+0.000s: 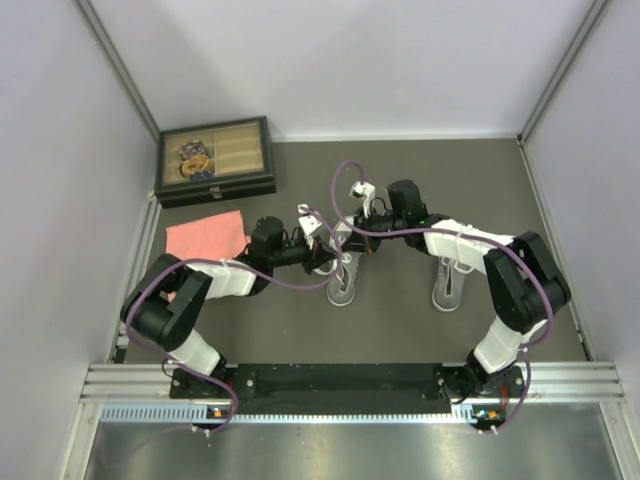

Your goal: Tie the shoes

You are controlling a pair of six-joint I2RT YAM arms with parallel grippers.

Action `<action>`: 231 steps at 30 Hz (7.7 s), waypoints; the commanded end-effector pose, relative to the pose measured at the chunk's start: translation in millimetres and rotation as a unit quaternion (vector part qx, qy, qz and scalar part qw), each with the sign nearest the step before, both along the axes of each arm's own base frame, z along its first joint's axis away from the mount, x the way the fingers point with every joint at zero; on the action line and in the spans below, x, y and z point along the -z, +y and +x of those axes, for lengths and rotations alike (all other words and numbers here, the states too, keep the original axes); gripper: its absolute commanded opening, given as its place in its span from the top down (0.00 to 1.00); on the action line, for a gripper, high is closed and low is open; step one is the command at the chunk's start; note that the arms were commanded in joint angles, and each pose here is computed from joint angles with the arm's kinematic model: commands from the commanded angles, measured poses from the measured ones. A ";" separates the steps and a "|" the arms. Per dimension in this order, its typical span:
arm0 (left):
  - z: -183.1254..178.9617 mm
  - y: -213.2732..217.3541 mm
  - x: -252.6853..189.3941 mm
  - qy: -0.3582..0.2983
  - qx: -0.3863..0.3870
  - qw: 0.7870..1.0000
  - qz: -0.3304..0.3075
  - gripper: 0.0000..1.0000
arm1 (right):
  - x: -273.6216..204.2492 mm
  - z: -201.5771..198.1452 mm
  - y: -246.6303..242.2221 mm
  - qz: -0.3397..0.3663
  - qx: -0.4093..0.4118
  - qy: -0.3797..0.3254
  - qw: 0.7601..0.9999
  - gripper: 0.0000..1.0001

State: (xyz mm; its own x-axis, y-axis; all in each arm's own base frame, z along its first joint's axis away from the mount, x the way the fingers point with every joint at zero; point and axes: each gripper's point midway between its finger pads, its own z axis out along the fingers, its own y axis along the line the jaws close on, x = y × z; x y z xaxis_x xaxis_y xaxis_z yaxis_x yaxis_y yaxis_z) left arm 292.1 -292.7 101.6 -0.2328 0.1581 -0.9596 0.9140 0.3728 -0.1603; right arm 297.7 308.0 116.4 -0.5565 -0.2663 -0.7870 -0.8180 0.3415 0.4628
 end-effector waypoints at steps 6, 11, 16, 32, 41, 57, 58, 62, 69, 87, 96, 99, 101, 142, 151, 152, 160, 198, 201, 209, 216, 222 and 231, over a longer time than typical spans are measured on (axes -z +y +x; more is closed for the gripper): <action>9.2 -4.9 -23.6 -0.042 0.006 0.999 -0.005 1.00 | -31.2 12.6 -2.2 0.011 0.010 -0.007 1.000 0.77; 9.0 -4.9 -24.5 -0.049 0.011 0.999 0.000 1.00 | -30.4 23.6 -16.0 -0.006 0.046 0.033 0.998 0.73; 8.1 -4.1 -22.5 -0.051 0.015 0.999 0.007 1.00 | -17.0 18.9 -20.7 -0.035 0.039 0.058 0.997 0.76; 8.4 -4.7 -22.1 -0.054 0.022 0.998 0.017 1.00 | 8.9 9.2 -7.5 -0.069 0.019 0.078 0.994 0.71; 8.4 -6.4 -21.5 -0.057 0.029 0.998 0.025 1.00 | 9.4 16.0 -5.8 -0.074 0.025 0.076 0.994 0.84; 8.0 -7.4 -17.7 -0.046 0.033 0.998 0.040 1.00 | 11.3 11.7 -3.8 -0.089 0.010 0.061 0.994 1.00; 7.7 -7.4 -16.2 -0.043 0.032 0.998 0.043 1.00 | 9.1 12.2 -3.4 -0.085 0.013 0.063 0.994 1.00; 8.7 -7.6 -14.4 -0.035 0.033 0.998 0.049 1.00 | -1.2 13.0 0.6 -0.069 0.019 0.063 0.995 1.00; 10.9 -6.5 -8.5 -0.030 0.027 0.997 0.064 1.00 | -11.4 11.8 2.4 -0.052 0.025 0.063 0.996 1.00; 16.6 -8.0 8.0 -0.019 0.019 0.995 0.101 1.00 | -30.4 7.6 6.9 -0.028 0.023 0.074 0.997 1.00; 15.1 -14.6 -6.0 -0.025 0.023 0.996 0.079 1.00 | -28.5 8.4 9.9 -0.026 0.021 0.083 0.996 1.00; 14.6 -19.2 -14.9 -0.026 0.025 0.997 0.069 1.00 | -27.2 8.6 10.4 -0.026 0.019 0.083 0.996 1.00; 15.3 -20.5 -18.5 -0.026 0.024 0.997 0.066 1.00 | -28.4 8.8 10.1 -0.024 0.020 0.082 0.996 1.00; 13.5 -20.6 -22.9 -0.028 0.009 0.999 0.012 1.00 | -30.7 29.1 -20.1 -0.010 0.059 0.128 0.990 0.74; 12.5 -21.2 -22.7 -0.029 0.013 0.999 0.011 1.00 | -23.6 26.3 -12.0 0.003 0.039 0.145 0.989 0.74; 12.5 -21.2 -22.1 -0.028 0.013 0.999 0.012 1.00 | -21.7 26.9 -11.5 0.003 0.038 0.147 0.988 0.74; 13.9 -20.7 -21.7 -0.028 0.011 0.999 0.014 1.00 | -15.4 26.1 -6.5 0.003 0.029 0.152 0.988 0.75; 13.3 34.7 -32.0 -0.160 0.119 0.977 0.079 0.48 | -21.5 15.7 -7.0 0.001 0.021 0.126 0.992 1.00; 18.0 26.7 -34.8 -0.189 0.149 0.968 0.072 0.49 | -19.9 15.4 -6.7 -0.001 0.022 0.128 0.992 1.00; 24.5 10.4 -36.9 -0.211 0.186 0.957 0.071 0.58 | -20.1 13.7 -8.7 -0.004 0.025 0.130 0.991 1.00; 16.4 0.9 -32.6 -0.221 0.214 0.948 0.077 0.58 | -20.6 12.7 -8.1 -0.003 0.023 0.132 0.991 1.00; 15.1 -4.0 -28.9 -0.224 0.223 0.945 0.082 0.60 | -21.5 13.0 -7.8 -0.003 0.021 0.130 0.991 1.00; 18.6 -3.9 -27.2 -0.224 0.215 0.946 0.094 0.92 | -20.1 9.5 -11.4 -0.013 0.022 0.131 0.991 1.00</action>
State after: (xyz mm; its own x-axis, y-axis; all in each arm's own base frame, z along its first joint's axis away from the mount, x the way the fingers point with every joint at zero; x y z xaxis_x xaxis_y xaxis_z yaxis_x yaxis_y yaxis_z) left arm 306.4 -292.4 116.7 0.2702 0.3408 -0.9005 0.9618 -0.0537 0.2683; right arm 310.6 295.7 112.6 -0.8022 -0.2476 -0.5433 -0.5945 0.4160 0.6881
